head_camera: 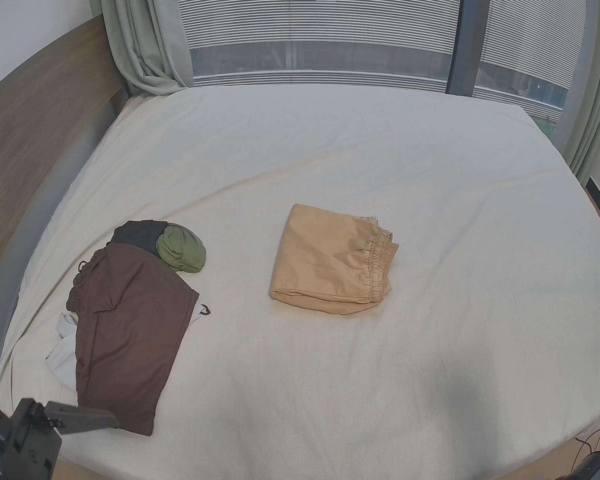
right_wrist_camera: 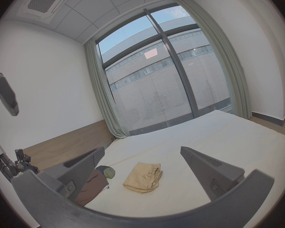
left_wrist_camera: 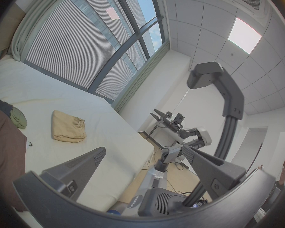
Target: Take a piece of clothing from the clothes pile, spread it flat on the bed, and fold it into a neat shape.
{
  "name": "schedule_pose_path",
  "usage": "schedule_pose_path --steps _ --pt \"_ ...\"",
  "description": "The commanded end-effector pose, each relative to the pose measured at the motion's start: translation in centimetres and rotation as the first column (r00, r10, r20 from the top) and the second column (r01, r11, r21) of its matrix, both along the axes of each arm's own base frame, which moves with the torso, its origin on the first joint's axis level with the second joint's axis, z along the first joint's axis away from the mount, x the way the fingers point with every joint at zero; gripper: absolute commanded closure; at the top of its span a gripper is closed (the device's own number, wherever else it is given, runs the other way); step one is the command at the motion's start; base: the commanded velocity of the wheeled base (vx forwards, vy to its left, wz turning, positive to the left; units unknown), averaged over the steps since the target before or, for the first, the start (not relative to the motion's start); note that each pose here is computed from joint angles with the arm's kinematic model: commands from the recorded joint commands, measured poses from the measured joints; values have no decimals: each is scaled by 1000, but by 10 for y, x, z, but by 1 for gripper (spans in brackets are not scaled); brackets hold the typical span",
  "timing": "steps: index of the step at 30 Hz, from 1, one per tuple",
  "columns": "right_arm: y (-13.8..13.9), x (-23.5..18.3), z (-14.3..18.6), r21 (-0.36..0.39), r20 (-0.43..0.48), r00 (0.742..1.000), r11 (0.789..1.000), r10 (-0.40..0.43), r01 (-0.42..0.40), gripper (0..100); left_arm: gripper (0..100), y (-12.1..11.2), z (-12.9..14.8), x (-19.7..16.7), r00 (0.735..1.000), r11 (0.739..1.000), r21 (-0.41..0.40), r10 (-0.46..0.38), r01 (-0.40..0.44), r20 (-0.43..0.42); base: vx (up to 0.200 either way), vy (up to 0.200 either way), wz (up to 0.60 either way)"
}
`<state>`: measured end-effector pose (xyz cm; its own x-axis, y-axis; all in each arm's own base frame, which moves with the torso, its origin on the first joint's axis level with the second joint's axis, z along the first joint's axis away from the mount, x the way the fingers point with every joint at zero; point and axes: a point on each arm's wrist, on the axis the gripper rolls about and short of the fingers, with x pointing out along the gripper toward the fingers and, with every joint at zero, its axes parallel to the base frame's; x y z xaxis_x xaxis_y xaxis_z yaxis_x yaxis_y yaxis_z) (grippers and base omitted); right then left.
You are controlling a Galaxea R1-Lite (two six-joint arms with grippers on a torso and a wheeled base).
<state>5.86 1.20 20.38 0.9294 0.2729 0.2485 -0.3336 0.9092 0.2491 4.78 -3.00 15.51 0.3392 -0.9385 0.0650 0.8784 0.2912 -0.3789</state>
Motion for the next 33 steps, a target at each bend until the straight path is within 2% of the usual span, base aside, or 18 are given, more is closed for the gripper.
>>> schedule_pose_path --steps 1,6,8,9,10,11,12,13,14,15,18,20,22,24,26,30,32,33 --pt "-10 -75 -58 6 106 991 997 -75 75 0 0 15 -18 -66 998 995 -100 8 -2 59 0 0 0" --pt "-9 -84 -94 -79 -2 991 988 -135 135 0 0 18 -29 -83 996 994 -110 23 -13 84 0 0 0" --pt "-8 -82 -114 -152 -77 983 976 -166 153 0 0 18 -35 -82 994 993 -107 57 -46 94 0 0 0" --pt "-10 -82 -124 -229 -159 961 955 -227 188 0 0 18 -40 -79 986 986 -101 140 -130 96 0 0 0" --pt "-10 -82 -124 -230 -161 958 953 -236 196 0 0 18 -40 -78 984 985 -101 148 -138 95 0 0 0" --pt "-12 -81 -123 -227 -149 932 929 -331 293 0 0 20 -45 -75 958 963 -82 266 -258 105 0 0 0" --pt "-12 -81 -123 -227 -145 925 922 -351 314 0 0 20 -46 -74 948 954 -74 298 -291 116 0 0 0" --pt "-14 -81 -123 -237 -145 902 899 -407 368 0 0 21 -50 -71 905 917 -37 399 -398 147 0 0 0" --pt "-14 -81 -124 -243 -152 898 897 -412 370 0 0 22 -52 -70 880 892 -18 449 -451 154 0 0 0" --pt "-14 -81 -125 -246 -157 898 897 -411 367 0 0 23 -58 -68 835 842 25 530 -539 146 0 0 0" --pt "-14 -81 -125 -247 -155 899 897 -410 366 0 0 23 -68 -66 751 742 119 646 -659 133 0 0 0" --pt "-14 -81 -125 -247 -154 900 898 -408 365 0 0 23 -70 -66 715 702 137 684 -699 145 0 0 0" --pt "-14 -81 -125 -247 -154 900 898 -407 364 0 0 21 -72 -68 644 635 111 744 -764 177 0 0 0" --pt "-14 -81 -125 -259 -151 900 895 -409 364 0 0 22 -72 -69 594 587 106 774 -803 219 0 0 0" --pt "-14 -81 -125 -263 -153 902 896 -404 357 0 0 25 -72 -69 515 503 111 826 -857 228 0 0 0" --pt "-13 -81 -126 -271 -156 906 899 -393 343 0 0 28 -73 -68 399 374 140 873 -917 282 0 0 0" --pt "-13 -81 -126 -272 -159 906 899 -393 342 0 0 29 -76 -68 370 314 203 851 -927 374 0 0 0" --pt "-13 -81 -126 -273 -159 906 899 -392 341 0 0 29 -77 -68 374 310 221 846 -925 380 0 0 0"
